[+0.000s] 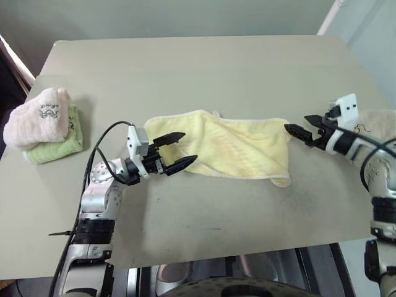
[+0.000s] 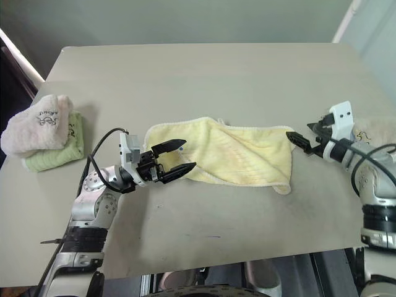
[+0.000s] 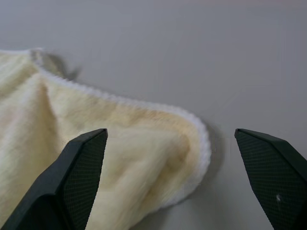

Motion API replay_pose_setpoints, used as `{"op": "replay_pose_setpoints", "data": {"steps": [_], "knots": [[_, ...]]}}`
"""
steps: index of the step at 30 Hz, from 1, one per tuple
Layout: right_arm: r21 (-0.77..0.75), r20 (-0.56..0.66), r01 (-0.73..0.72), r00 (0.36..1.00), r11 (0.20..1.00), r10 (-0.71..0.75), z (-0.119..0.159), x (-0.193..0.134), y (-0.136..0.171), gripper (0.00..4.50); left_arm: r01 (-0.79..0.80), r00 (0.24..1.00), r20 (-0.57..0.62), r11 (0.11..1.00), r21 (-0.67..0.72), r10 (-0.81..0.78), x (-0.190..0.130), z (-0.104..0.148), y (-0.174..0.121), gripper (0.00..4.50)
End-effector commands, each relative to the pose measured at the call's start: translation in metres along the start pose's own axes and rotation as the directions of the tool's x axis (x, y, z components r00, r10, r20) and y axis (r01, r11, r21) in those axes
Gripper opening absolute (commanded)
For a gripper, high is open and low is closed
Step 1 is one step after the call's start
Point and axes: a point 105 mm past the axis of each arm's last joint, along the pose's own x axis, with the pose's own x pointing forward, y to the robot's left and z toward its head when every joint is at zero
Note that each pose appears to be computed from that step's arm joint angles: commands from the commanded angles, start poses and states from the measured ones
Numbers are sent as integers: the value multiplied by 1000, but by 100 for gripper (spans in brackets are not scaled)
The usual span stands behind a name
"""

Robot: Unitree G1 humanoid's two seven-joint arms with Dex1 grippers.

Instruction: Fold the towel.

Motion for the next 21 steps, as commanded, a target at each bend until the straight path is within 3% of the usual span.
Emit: {"op": "replay_pose_setpoints", "data": {"steps": [1,9,21], "knots": [[-45,26,5,1000,999,-4,13,10,-11,448,-11,1000,14,999,39,10,-1,7,-2,450],[-110,-66,-77,995,991,70,2,37,-18,448,-39,999,18,998,40,38,-7,6,-6,450],[-192,-172,-142,979,971,109,-14,48,-24,448,-60,998,10,997,49,59,-13,3,-3,450]]}}
